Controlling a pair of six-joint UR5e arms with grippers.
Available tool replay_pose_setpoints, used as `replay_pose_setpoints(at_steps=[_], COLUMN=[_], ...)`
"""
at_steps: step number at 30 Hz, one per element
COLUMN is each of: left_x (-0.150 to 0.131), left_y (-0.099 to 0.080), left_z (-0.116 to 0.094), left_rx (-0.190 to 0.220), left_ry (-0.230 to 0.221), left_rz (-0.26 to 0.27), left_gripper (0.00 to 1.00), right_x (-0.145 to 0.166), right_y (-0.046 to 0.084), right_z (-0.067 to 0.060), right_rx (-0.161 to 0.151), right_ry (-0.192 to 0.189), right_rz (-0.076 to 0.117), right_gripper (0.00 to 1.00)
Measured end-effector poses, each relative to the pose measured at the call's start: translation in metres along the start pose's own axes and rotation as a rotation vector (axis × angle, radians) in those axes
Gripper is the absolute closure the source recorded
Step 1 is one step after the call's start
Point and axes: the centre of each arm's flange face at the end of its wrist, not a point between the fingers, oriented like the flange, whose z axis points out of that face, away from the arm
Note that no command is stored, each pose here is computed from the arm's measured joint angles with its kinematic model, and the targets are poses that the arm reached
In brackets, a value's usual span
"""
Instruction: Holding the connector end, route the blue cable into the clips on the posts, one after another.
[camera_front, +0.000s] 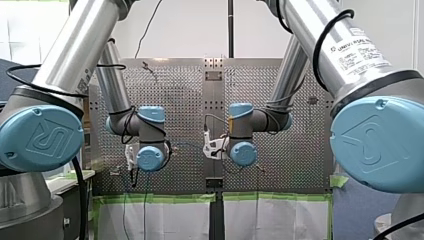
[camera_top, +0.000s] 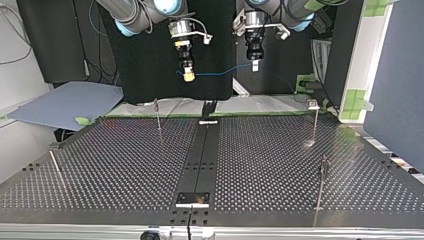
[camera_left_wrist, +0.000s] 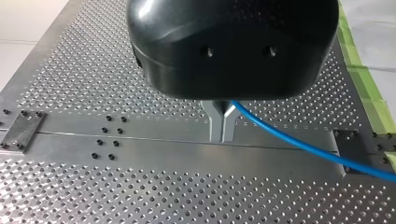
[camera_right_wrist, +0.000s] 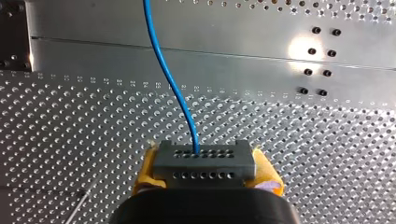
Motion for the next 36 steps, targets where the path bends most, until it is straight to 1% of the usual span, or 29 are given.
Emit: replay_pose_setpoints(at_steps=[5,12,15,20,22,27,30,32,36], left_x=[0.000,0.000,0.000,-0.001,-0.003,-0.016,-0.026,-0.033,-0.044], left_y=[0.000,0.000,0.000,0.001,0.003,0.010,0.014,0.015,0.016], left_z=[0.000,0.000,0.000,0.000,0.002,0.003,0.002,0.002,-0.001], left_rx=[0.000,0.000,0.000,-0.002,-0.016,-0.071,-0.101,-0.111,-0.118], left_ry=[0.000,-0.001,0.000,-0.001,-0.001,-0.002,-0.002,-0.002,0.002], left_rz=[0.000,0.000,0.000,0.001,0.009,0.052,0.068,0.071,0.076], left_gripper=[1.00,1.00,1.00,1.00,1.00,1.00,1.00,1.00,1.00], right_x=[-0.015,-0.045,-0.049,-0.051,-0.051,-0.051,-0.051,-0.051,-0.051], right_y=[-0.002,-0.003,-0.003,-0.003,-0.003,-0.003,-0.003,-0.003,-0.003], right_z=[0.000,-0.006,-0.007,-0.007,-0.007,-0.007,-0.007,-0.007,-0.007], right_rx=[0.001,0.007,0.007,0.008,0.008,0.008,0.008,0.008,0.008], right_ry=[-0.028,-0.084,-0.092,-0.094,-0.094,-0.095,-0.095,-0.095,-0.095], right_rz=[-0.009,-0.025,-0.027,-0.028,-0.028,-0.028,-0.028,-0.028,-0.028], right_gripper=[1.00,1.00,1.00,1.00,1.00,1.00,1.00,1.00,1.00])
